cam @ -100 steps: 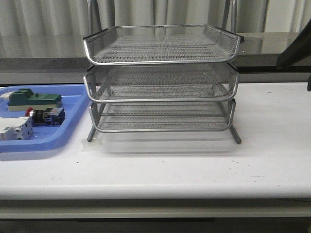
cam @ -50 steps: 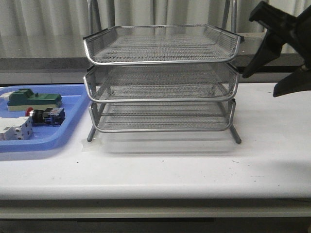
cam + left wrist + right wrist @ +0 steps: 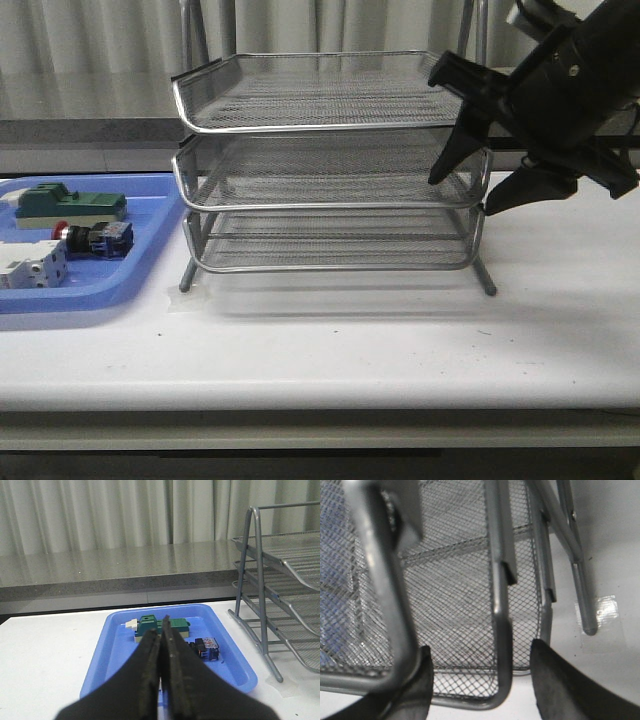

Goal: Place button on rack with both arms
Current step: 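Reach the right gripper to the middle wire tray's front edge and grasp, then pull the middle wire tray out toward the robot with the right gripper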

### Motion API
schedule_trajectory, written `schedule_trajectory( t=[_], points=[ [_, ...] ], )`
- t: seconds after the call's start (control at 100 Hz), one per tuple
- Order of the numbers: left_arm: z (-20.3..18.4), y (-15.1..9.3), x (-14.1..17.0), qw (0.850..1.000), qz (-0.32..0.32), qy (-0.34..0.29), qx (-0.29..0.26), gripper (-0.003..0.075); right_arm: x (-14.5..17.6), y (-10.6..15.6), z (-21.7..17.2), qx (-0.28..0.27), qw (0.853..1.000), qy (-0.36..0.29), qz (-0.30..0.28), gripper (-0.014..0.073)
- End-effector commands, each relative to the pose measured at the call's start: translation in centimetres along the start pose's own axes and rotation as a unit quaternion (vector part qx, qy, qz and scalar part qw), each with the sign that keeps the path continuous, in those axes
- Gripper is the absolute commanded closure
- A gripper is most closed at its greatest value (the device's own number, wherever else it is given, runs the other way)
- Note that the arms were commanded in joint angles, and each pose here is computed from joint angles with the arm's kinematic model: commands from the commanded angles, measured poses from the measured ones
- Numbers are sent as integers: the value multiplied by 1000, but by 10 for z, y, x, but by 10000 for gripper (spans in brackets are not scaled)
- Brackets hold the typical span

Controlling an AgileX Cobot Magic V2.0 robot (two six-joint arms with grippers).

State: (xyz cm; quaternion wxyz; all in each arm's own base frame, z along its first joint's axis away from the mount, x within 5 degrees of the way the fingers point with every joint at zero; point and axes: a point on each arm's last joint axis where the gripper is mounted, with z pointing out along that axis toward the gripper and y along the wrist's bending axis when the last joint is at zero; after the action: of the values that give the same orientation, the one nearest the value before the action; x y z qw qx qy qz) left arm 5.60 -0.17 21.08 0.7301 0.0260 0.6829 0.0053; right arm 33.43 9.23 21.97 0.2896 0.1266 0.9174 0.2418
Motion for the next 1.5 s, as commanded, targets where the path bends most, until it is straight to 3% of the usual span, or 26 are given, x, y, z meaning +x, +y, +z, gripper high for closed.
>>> schedule_trajectory(
  t=[0.0, 0.08, 0.32, 0.46, 0.82, 1.3, 1.49],
  points=[
    [-2, 0, 5, 999, -8, -37, -1, 740, -17, 11, -9, -16, 999, -43, -3, 160],
    [-2, 0, 5, 999, -8, -37, -1, 740, -17, 10, -4, -15, 999, -39, -1, 223],
    [-2, 0, 5, 999, -8, -37, -1, 740, -15, 9, -1, -14, 999, -29, 1, 528],
    [-2, 0, 5, 999, -8, -37, -1, 740, -12, 9, -1, -15, 1000, -15, 1, 617],
    [-2, 0, 5, 999, -8, -37, -1, 740, 12, -5, -2, 0, 1000, 24, 5, 633],
    [-2, 0, 5, 999, -8, -37, -1, 740, 78, -35, -54, 19, 999, 28, 12, 633],
    [-2, 0, 5, 999, -8, -37, -1, 740, 89, -37, -63, 15, 999, 35, 11, 632]
  ],
)
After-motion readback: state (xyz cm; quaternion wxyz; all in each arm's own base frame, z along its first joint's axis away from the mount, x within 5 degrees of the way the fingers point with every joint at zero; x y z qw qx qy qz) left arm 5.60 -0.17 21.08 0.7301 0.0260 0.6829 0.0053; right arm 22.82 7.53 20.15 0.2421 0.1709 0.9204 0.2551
